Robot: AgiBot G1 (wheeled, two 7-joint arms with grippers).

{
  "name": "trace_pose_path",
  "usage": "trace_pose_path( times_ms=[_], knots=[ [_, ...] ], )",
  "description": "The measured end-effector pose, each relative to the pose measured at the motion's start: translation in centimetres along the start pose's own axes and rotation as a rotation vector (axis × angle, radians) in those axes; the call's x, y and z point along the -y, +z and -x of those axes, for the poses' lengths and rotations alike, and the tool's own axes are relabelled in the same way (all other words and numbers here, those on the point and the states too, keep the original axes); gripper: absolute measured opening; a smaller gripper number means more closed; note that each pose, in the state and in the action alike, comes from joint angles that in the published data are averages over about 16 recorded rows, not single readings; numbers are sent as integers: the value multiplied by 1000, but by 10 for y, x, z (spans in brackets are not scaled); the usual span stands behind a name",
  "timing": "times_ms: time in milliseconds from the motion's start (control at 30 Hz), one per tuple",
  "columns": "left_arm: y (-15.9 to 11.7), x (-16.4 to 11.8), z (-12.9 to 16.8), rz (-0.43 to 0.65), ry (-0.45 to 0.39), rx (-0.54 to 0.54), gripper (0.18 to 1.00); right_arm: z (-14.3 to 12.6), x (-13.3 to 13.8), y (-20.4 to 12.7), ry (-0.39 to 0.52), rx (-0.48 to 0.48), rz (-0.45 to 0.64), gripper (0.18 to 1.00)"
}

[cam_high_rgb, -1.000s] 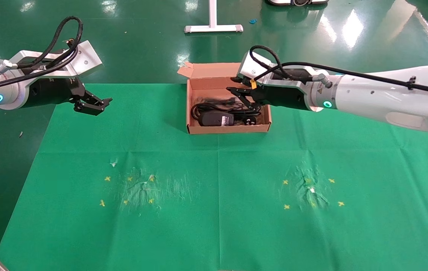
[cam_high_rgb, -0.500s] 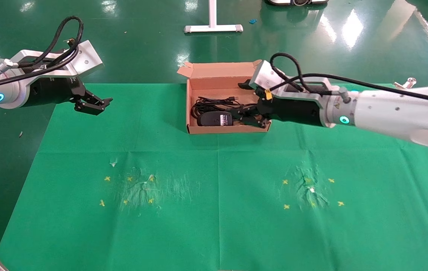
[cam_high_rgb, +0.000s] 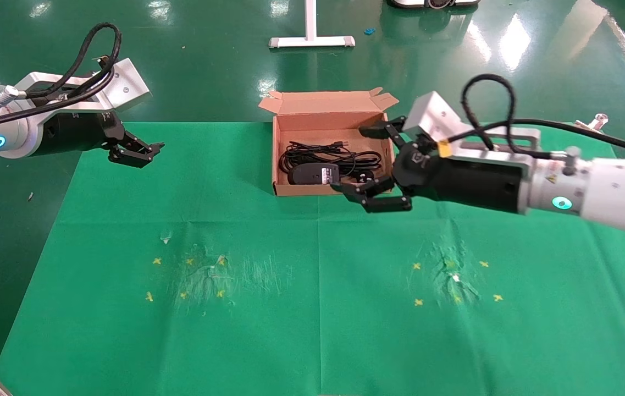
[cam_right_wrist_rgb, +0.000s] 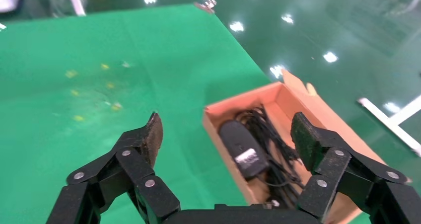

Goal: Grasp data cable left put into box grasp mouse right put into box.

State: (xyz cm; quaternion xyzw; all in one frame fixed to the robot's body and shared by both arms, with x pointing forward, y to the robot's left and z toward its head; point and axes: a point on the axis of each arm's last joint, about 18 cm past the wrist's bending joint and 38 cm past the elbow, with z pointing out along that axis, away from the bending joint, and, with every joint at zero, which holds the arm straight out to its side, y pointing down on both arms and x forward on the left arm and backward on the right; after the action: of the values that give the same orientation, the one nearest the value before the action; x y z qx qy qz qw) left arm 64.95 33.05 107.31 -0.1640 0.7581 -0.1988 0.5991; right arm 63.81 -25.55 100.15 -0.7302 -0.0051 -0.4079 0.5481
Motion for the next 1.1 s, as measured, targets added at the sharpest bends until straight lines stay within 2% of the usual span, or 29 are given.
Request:
trace_pose_path(
  times_ms=[200,600,833,1100],
  knots=[
    [0,0,0,0,0,0,1001,14,4,-22,40,46,-55,943],
    [0,-2,-5,-3,-12,-22,1001,45,19,-69,96,150,-157,999],
    [1,-9,-23,-18,-56,-108,1000,65,30,-96,115,220,-210,1001],
    [-3,-16,-55,-70,-131,-269,1001,85,42,-122,127,294,-255,1001]
  ],
)
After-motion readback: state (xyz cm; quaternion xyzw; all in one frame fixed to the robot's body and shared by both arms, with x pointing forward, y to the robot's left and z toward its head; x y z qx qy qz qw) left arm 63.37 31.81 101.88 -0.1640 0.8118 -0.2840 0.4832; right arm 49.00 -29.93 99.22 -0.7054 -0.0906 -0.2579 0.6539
